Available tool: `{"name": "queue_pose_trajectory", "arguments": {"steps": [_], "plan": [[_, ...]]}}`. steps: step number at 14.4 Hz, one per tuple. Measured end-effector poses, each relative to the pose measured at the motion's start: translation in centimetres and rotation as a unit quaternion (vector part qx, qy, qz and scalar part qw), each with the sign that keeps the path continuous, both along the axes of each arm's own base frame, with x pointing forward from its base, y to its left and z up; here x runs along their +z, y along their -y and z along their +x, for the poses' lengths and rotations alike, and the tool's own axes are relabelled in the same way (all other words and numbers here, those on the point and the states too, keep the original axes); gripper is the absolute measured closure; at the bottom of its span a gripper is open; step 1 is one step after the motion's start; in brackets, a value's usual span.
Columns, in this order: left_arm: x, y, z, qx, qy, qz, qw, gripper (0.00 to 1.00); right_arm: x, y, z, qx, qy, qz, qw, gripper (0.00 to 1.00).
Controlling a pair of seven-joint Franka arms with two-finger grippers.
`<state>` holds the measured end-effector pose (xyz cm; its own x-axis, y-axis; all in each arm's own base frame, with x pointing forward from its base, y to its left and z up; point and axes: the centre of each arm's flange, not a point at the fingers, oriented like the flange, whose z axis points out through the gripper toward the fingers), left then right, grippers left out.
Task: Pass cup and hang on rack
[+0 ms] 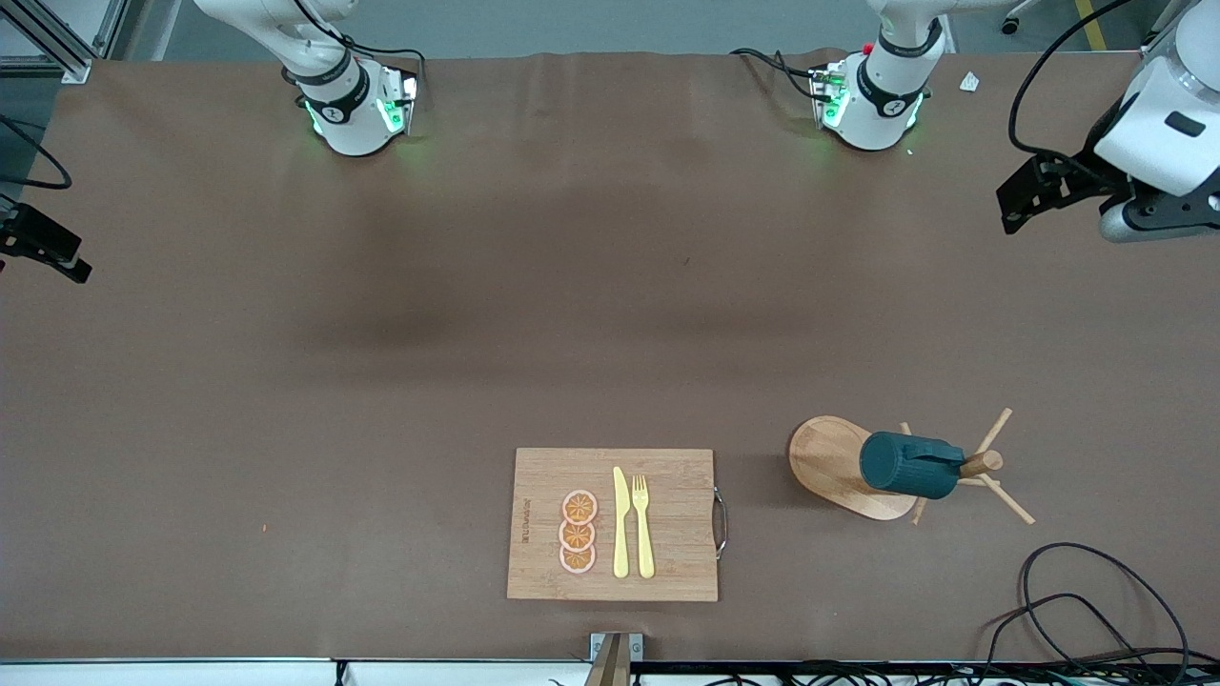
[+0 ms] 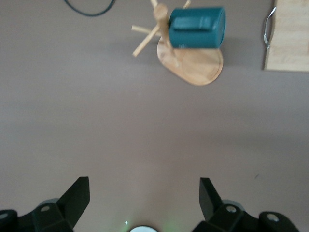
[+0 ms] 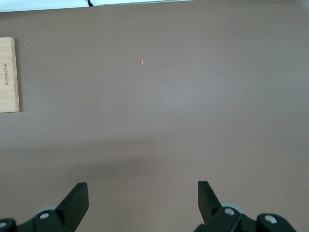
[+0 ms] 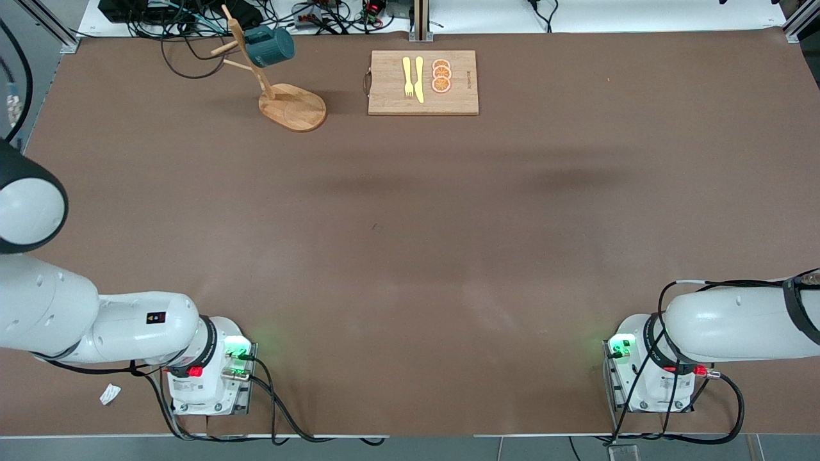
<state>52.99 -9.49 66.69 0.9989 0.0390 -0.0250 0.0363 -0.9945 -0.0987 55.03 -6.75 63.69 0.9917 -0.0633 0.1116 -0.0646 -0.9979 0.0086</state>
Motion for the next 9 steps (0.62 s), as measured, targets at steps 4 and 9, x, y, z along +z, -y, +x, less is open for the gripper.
{"name": "queue_pose_trajectory", "arguments": {"steps": [4,9], "plan": [[-1.0,-0.5,-2.2,0.006,-0.012,-0.014,1.0,0.0,0.0,0.0,0.0,0.0,0.0,0.0,1.0,0.0],[-1.1,0.0,-2.8,0.001,-0.012,-0.014,1.0,0.0,0.0,0.0,0.0,0.0,0.0,0.0,1.0,0.0]]}}
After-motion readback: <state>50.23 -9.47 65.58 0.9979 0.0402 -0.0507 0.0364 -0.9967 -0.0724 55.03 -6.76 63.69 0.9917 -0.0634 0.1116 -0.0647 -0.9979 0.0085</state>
